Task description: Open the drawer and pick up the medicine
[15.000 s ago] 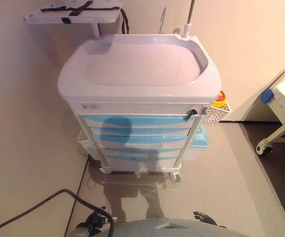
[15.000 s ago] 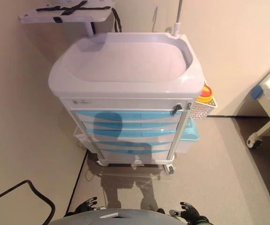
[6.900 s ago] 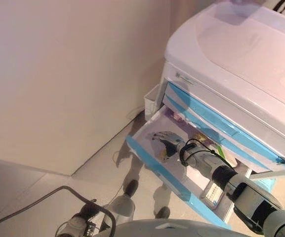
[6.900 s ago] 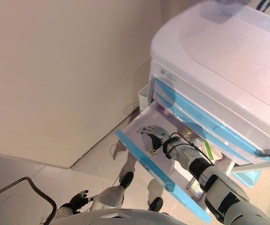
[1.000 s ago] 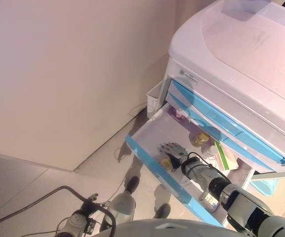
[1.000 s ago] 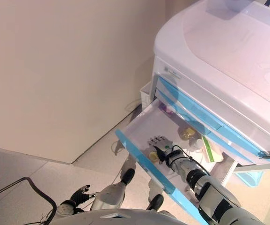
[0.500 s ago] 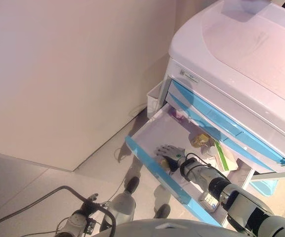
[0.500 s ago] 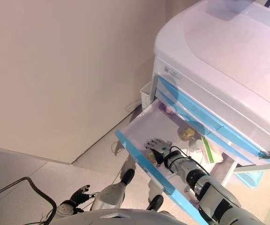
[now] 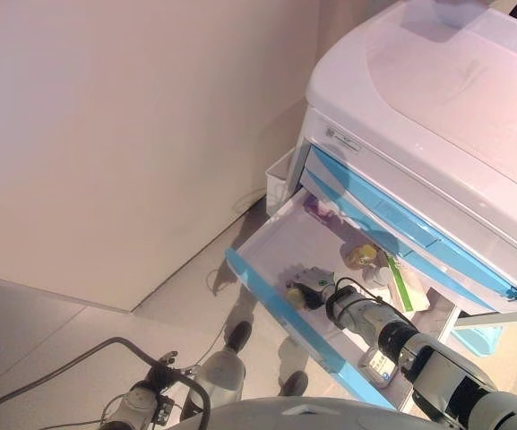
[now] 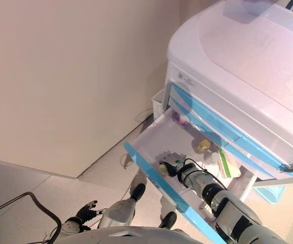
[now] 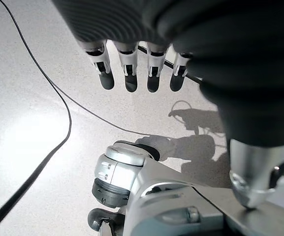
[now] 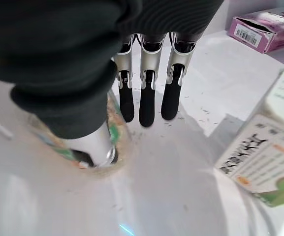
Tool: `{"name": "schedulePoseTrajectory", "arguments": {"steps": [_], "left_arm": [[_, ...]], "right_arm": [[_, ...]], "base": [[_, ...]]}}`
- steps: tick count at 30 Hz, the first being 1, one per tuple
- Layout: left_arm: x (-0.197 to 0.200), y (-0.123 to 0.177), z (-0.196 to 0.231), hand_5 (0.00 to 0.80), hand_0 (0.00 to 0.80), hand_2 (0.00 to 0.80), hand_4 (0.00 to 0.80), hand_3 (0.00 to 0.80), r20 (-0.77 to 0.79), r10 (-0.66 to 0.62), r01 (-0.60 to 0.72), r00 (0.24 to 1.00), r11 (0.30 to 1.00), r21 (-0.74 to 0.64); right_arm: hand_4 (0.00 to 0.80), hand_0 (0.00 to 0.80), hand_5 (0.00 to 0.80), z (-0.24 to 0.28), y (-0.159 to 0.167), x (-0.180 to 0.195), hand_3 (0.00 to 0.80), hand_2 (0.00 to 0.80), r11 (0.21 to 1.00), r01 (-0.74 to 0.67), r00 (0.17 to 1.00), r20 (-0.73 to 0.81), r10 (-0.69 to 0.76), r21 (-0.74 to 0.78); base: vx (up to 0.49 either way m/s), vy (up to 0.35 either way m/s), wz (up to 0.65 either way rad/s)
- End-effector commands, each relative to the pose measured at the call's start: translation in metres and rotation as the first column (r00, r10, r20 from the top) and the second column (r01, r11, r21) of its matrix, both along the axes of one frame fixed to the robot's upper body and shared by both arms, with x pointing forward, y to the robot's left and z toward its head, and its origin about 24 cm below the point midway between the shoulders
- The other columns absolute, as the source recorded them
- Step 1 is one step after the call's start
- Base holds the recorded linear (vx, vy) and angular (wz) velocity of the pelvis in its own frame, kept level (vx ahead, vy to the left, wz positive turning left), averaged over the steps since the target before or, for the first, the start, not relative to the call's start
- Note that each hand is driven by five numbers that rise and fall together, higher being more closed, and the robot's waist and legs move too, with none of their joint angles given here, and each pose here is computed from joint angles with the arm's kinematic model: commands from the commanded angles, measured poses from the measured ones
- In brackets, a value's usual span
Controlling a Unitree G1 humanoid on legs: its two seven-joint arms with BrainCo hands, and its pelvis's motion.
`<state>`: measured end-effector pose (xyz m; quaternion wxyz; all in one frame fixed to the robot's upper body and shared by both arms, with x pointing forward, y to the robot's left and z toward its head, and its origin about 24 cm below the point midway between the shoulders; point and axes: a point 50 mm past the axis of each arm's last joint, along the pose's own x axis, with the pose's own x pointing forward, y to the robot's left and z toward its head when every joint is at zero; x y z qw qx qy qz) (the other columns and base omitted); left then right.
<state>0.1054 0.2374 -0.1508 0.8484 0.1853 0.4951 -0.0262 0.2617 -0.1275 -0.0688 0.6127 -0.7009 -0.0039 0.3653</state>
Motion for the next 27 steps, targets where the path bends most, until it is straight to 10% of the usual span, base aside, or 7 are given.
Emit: {"name": "schedulePoseTrajectory", "arguments": {"steps": [1, 13, 14, 15, 17, 27], "left_arm": [[-0.0059, -0.0019, -0.0028, 0.0, 0.0, 0.0, 0.0, 0.0, -0.033, -0.066, 0.066, 0.997, 0.998, 0.012], [-0.0064, -0.0032, -0.0031, 0.0, 0.0, 0.0, 0.0, 0.0, -0.032, -0.065, 0.065, 0.997, 0.998, 0.012], [-0.0068, -0.0031, -0.0032, 0.0, 0.0, 0.0, 0.0, 0.0, -0.034, -0.065, 0.066, 0.997, 0.998, 0.012], [-0.0067, -0.0027, -0.0031, 0.0, 0.0, 0.0, 0.0, 0.0, -0.034, -0.065, 0.065, 0.997, 0.998, 0.012], [-0.0066, -0.0023, -0.003, 0.0, 0.0, 0.0, 0.0, 0.0, -0.034, -0.064, 0.065, 0.997, 0.998, 0.012], [-0.0051, -0.0017, -0.0026, 0.0, 0.0, 0.0, 0.0, 0.0, -0.034, -0.072, 0.073, 0.997, 0.997, 0.015]], "right_arm": [[0.8, 0.8, 0.8, 0.0077, 0.0162, -0.0032, 0.8, 0.8, 0.994, -0.097, 0.995, 0.042, 0.095, 0.045], [0.8, 0.8, 0.8, 0.0068, 0.0157, -0.0038, 0.8, 0.8, 0.994, -0.097, 0.995, 0.042, 0.095, 0.043], [0.631, 0.631, 0.631, 0.0066, 0.0157, -0.0043, 0.631, 0.631, 0.994, -0.097, 0.995, 0.038, 0.095, 0.042], [0.097, 0.097, 0.097, 0.0065, 0.0153, -0.0039, 0.097, 0.097, 0.995, -0.097, 0.995, 0.035, 0.095, 0.036], [0.0, 0.0, 0.0, 0.0057, 0.0149, -0.0045, 0.0, 0.0, 0.995, -0.093, 0.995, 0.027, 0.092, 0.028], [0.0, 0.0, 0.0, 0.0016, 0.0137, -0.0057, 0.0, 0.0, 0.996, -0.088, 0.996, 0.001, 0.088, 0.002]], "base": [[0.0, 0.0, 0.0], [0.0, 0.0, 0.0], [0.0, 0.0, 0.0], [0.0, 0.0, 0.0], [0.0, 0.0, 0.0], [0.0, 0.0, 0.0]]}}
